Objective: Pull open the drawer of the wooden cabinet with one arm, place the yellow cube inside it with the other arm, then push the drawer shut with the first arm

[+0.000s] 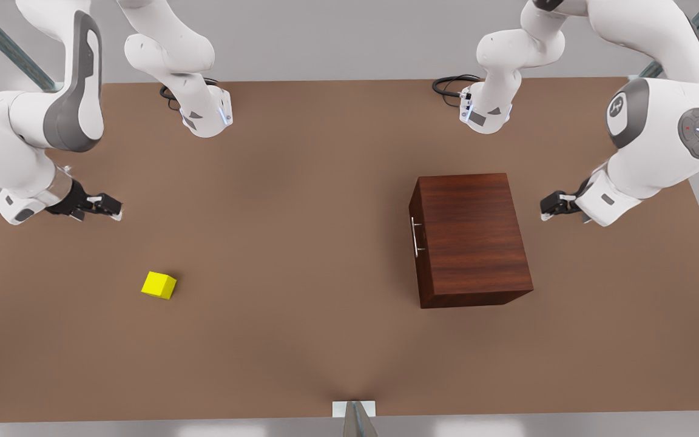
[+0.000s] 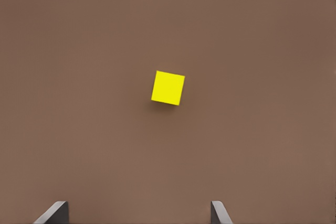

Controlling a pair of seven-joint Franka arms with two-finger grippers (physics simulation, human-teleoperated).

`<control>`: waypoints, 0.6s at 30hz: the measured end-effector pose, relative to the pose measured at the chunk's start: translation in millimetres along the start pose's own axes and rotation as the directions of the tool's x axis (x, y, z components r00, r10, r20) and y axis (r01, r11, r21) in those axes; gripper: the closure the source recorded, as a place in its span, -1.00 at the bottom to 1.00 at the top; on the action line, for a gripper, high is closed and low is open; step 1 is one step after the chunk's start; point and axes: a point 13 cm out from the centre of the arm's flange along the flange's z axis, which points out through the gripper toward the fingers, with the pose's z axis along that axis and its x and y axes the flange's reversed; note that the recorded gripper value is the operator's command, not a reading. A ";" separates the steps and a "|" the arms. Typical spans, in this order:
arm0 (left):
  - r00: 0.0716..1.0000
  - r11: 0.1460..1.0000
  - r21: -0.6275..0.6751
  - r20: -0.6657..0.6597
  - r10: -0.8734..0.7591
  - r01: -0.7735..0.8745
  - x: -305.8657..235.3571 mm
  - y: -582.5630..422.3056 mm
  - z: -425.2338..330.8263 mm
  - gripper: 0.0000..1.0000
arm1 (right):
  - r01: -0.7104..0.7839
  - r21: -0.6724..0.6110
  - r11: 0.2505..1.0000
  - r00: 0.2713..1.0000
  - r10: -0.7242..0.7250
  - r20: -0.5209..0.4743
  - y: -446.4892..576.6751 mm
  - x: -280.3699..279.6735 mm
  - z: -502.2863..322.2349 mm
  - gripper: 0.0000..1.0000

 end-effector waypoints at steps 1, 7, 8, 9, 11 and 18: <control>1.000 1.000 0.001 0.001 0.007 -0.007 -0.8 -6.1 1.6 -1.00 | -0.005 0.001 1.000 1.000 0.005 0.010 -5.6 -2.0 -0.7 -1.00; 0.971 0.972 -0.025 -0.044 0.234 -0.236 8.5 -173.8 47.9 -1.00 | -0.068 0.003 0.998 0.996 0.068 0.051 -38.4 -8.2 -9.6 -1.00; 0.958 0.959 -0.033 -0.054 0.281 -0.283 20.9 -214.0 57.6 -1.00 | -0.081 0.003 0.997 0.995 0.081 0.050 -44.0 -8.3 -8.6 -1.00; 0.949 0.949 -0.044 -0.069 0.309 -0.312 30.3 -242.1 70.3 -1.00 | -0.093 0.003 0.996 0.994 0.093 0.049 -49.4 -8.2 -7.1 -1.00; 0.944 0.944 -0.067 -0.089 0.317 -0.323 38.8 -267.8 91.4 -1.00 | -0.115 0.010 0.993 0.993 0.115 0.041 -61.5 -8.2 -1.5 -1.00; 0.954 0.950 -0.149 -0.165 0.251 -0.276 58.2 -325.2 190.6 -1.00 | -0.084 0.021 0.996 0.996 0.084 0.014 9.0 -48.3 15.6 -1.00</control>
